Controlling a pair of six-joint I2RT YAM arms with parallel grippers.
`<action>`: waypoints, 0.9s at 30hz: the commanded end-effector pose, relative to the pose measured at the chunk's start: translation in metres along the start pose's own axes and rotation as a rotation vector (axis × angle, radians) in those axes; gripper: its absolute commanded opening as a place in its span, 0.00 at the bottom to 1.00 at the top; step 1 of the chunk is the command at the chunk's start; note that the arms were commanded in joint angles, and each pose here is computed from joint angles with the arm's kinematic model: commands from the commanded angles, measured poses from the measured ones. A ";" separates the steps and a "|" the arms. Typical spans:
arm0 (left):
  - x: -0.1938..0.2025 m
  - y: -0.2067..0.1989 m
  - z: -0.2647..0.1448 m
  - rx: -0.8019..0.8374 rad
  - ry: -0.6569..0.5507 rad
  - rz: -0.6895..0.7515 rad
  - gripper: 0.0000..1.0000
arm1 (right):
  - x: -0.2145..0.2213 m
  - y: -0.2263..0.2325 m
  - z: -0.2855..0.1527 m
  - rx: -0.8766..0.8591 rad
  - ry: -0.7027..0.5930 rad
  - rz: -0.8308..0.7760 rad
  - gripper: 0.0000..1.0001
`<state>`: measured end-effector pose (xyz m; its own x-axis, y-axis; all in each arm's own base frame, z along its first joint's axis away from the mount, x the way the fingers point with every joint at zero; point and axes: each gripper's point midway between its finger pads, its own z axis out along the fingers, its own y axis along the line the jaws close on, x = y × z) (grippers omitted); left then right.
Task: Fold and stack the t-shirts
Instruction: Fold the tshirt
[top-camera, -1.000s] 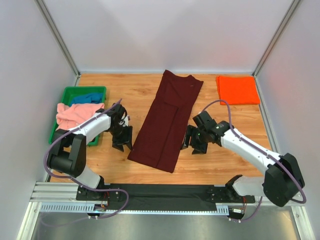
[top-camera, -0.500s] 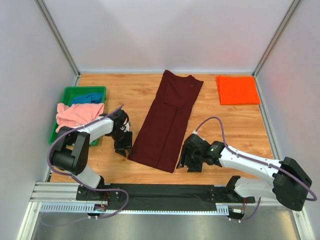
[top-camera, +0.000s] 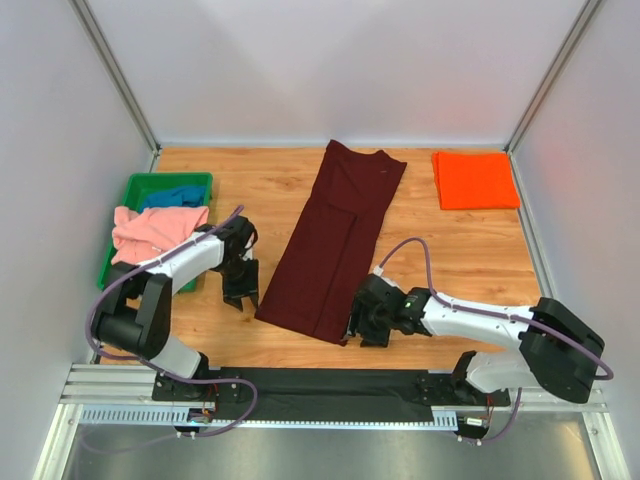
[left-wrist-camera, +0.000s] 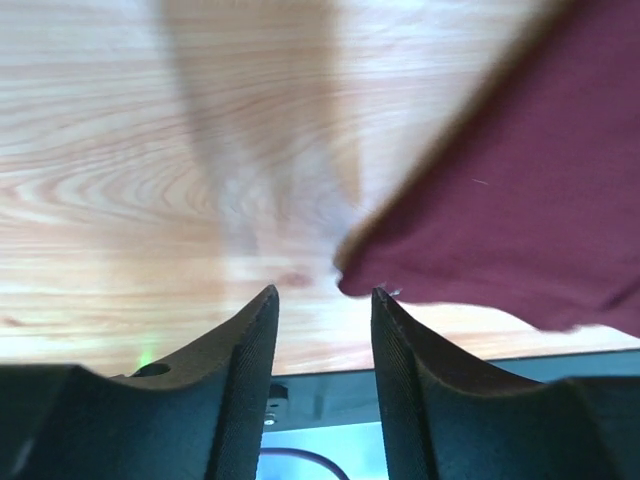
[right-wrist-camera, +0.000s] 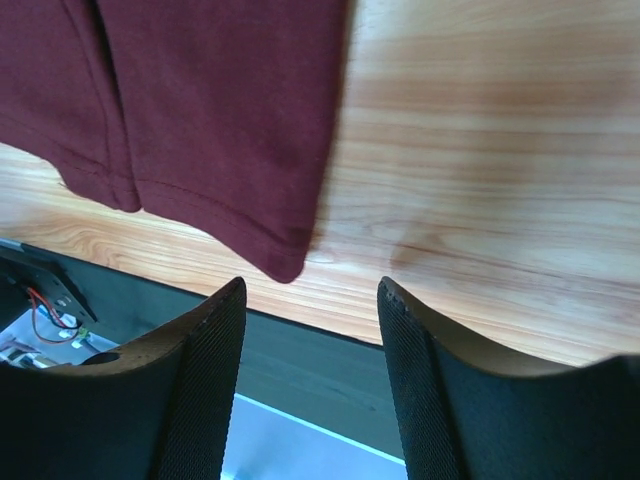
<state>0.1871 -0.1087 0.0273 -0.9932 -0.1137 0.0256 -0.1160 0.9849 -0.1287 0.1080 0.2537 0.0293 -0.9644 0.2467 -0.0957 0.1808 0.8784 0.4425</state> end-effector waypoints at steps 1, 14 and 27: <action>-0.023 -0.016 -0.039 0.060 -0.144 0.035 0.50 | -0.005 0.018 0.006 -0.063 -0.040 0.032 0.56; -0.010 -0.037 -0.050 0.237 -0.184 0.112 0.52 | 0.003 0.011 0.021 -0.002 -0.062 0.042 0.44; 0.012 -0.057 -0.048 0.406 -0.208 0.078 0.61 | -0.001 -0.022 0.001 0.116 -0.107 -0.002 0.00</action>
<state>0.1900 -0.1501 0.0871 -0.9735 -0.0879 -0.2110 0.0170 0.8927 -0.4504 0.1050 0.2535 0.0149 -0.9471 0.2879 -0.1417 0.2161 0.8987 0.3817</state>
